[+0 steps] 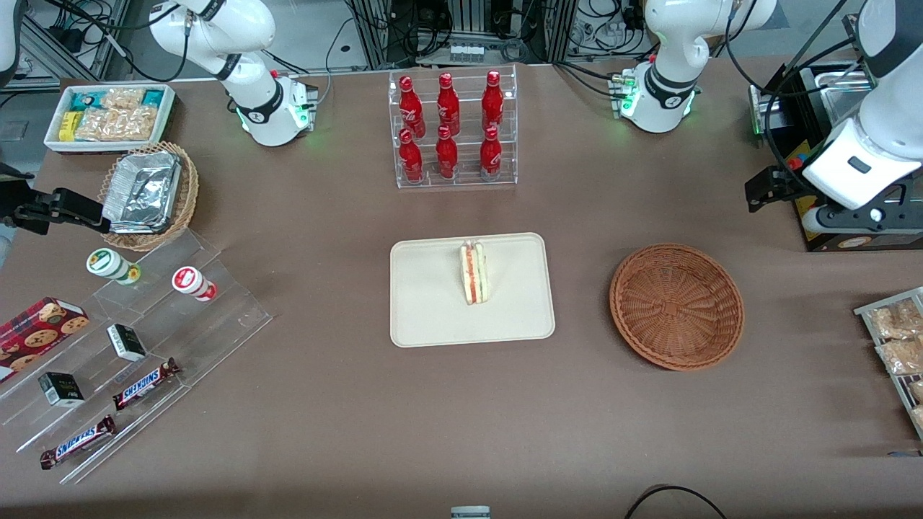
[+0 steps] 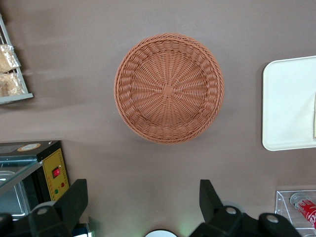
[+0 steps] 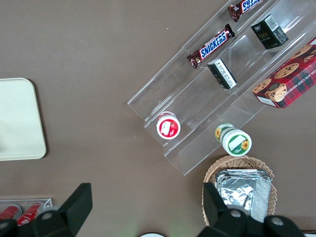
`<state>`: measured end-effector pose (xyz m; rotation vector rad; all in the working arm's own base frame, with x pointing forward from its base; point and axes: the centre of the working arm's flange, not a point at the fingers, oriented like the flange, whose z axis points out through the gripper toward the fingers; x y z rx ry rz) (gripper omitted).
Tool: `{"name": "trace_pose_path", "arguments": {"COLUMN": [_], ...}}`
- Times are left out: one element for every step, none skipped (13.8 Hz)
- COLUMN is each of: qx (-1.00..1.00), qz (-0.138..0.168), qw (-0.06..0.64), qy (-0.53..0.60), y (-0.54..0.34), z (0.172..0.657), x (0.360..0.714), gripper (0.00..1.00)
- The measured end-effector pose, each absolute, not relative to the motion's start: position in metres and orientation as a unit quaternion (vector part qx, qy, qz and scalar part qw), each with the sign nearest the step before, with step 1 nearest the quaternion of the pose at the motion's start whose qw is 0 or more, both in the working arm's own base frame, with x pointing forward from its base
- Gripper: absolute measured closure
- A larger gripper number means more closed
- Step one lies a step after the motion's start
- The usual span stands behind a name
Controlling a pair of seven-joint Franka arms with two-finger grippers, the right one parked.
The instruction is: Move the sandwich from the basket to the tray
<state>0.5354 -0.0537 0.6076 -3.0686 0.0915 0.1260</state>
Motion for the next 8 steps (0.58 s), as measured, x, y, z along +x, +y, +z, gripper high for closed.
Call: {"name": "trace_pose_path", "arguments": {"qx": [-0.998, -0.998, -0.999, -0.999, -0.999, -0.999, -0.999, -0.999], "qz": [0.038, 0.037, 0.037, 0.039, 0.042, 0.043, 0.044, 0.043], "qw": [0.035, 0.035, 0.033, 0.029, 0.022, 0.019, 0.018, 0.018], "qy": [0.027, 0.024, 0.022, 0.020, 0.020, 0.020, 0.018, 0.018], "y": [-0.051, -0.048, -0.045, -0.043, -0.040, -0.038, -0.037, -0.037], "z": [0.611, 0.613, 0.614, 0.613, 0.611, 0.610, 0.609, 0.608], "x": [0.532, 0.528, 0.525, 0.523, 0.521, 0.521, 0.521, 0.521], "gripper": [0.00, 0.00, 0.00, 0.00, 0.00, 0.00, 0.00, 0.00]}}
